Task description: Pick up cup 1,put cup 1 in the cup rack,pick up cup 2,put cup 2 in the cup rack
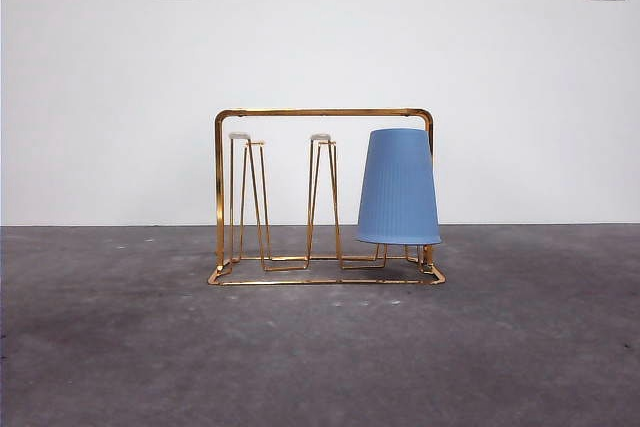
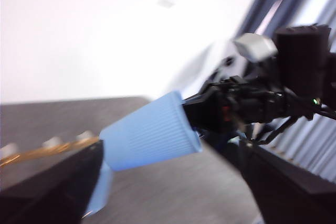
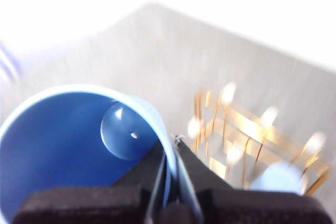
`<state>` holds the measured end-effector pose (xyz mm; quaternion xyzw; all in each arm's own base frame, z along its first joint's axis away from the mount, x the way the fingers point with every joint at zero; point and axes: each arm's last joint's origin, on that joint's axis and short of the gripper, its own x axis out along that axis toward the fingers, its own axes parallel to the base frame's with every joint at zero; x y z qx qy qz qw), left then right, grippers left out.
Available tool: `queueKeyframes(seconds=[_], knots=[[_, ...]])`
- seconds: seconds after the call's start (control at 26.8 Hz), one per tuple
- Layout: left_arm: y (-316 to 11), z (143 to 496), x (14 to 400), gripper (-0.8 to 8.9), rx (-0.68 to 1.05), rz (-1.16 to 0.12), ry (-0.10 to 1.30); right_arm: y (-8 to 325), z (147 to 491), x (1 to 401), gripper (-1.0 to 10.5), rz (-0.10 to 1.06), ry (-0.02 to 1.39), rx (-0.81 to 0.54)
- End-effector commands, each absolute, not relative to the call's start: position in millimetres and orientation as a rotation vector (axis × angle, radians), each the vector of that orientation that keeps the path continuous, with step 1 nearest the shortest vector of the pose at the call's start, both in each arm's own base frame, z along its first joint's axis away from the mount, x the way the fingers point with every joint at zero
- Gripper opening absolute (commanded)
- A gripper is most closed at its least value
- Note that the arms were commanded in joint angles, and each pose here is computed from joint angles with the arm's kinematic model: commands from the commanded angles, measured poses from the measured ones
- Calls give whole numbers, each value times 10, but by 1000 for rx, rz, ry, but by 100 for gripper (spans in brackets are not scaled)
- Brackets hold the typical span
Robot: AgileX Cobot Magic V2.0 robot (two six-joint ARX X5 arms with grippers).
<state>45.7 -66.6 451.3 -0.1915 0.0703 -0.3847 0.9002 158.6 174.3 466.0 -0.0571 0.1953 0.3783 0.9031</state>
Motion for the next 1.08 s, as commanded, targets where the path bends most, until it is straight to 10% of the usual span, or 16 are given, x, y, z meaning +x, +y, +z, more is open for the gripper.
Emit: queueKeyframes(seconds=[0.04,0.56,1.08], knots=[[-798,4582,503,475,-438,-892,103,1435,4908,1303,-12,796,253,-87],[-1818,4778,949,477,-722,-1351,-48,454,5379,417,-12,808,-201,18],[-2479,4560,1300,476,-995,-1504,-70,399,5406,361,-12,815,-256,-5]])
